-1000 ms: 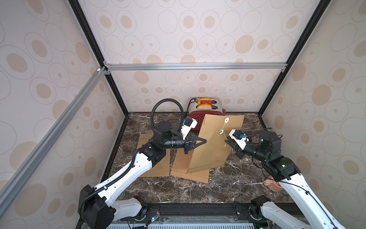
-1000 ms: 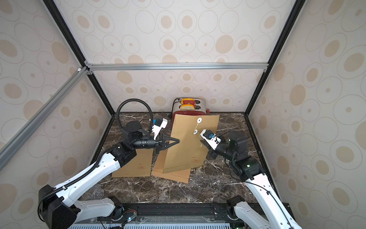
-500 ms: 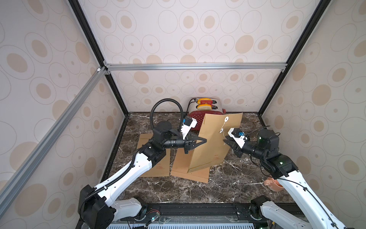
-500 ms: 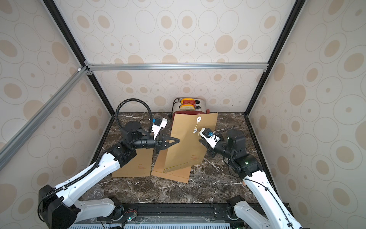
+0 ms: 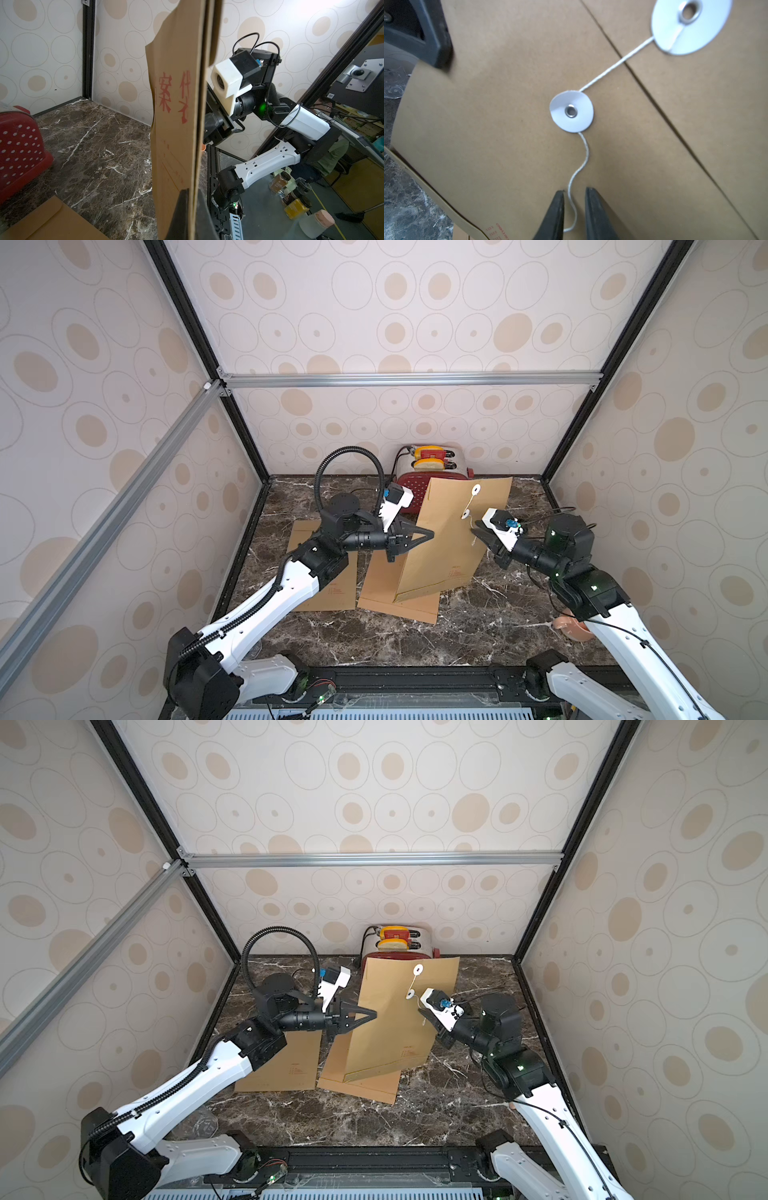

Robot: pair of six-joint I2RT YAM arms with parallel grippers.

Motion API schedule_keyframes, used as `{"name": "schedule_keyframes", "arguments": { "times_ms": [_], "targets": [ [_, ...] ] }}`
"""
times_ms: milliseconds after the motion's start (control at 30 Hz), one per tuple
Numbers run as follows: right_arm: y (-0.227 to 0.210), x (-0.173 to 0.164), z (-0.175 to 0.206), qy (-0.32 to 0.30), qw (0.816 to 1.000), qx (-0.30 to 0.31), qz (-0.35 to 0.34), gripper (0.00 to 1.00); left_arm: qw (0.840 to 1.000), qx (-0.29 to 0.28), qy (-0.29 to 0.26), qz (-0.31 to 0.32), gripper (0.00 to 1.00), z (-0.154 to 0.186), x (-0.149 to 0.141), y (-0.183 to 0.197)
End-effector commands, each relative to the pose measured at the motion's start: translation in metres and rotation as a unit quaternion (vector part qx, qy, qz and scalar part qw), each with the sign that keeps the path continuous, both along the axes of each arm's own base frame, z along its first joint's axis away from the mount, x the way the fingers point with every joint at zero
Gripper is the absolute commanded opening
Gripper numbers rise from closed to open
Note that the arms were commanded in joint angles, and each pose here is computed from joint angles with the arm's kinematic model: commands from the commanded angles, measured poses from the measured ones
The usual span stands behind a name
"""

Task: Close the mouth of the file bag
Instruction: Close the file bag.

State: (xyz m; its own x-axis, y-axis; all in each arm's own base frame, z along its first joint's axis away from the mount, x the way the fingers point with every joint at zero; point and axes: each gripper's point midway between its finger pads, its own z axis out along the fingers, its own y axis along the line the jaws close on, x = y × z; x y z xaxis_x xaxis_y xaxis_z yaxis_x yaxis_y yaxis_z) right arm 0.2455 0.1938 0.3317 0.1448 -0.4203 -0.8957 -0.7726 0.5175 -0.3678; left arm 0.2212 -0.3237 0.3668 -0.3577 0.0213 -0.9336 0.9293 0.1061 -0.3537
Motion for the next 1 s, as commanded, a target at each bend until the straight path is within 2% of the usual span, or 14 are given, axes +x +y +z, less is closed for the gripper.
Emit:
{"name": "schedule_keyframes", "arguments": {
  "times_ms": [0,267,400,567,700,967],
  "targets": [
    [0.002,-0.001,-0.001,-0.001,1.0,0.001,0.009,0.21,0.999,-0.029,-0.034,-0.012,0.0,0.029,-0.01,0.002],
    [0.002,0.003,-0.006,0.003,1.0,-0.001,0.004,0.18,0.999,-0.031,-0.032,-0.012,0.0,0.029,-0.009,0.002],
    [0.004,0.006,-0.005,0.007,1.0,-0.001,0.003,0.12,0.999,-0.033,-0.031,-0.014,0.0,0.03,-0.01,0.002],
    [0.003,0.008,-0.003,0.015,1.0,0.005,-0.006,0.0,0.999,-0.033,-0.032,-0.013,0.0,0.03,-0.01,0.002],
    [-0.007,0.009,0.006,0.035,0.998,0.023,-0.043,0.0,0.999,-0.032,-0.031,-0.01,0.0,0.029,-0.009,0.002],
    [-0.008,0.003,0.038,0.072,0.995,0.053,-0.047,0.0,0.999,-0.031,-0.028,-0.006,0.0,0.028,-0.007,0.002]
  ]
}}
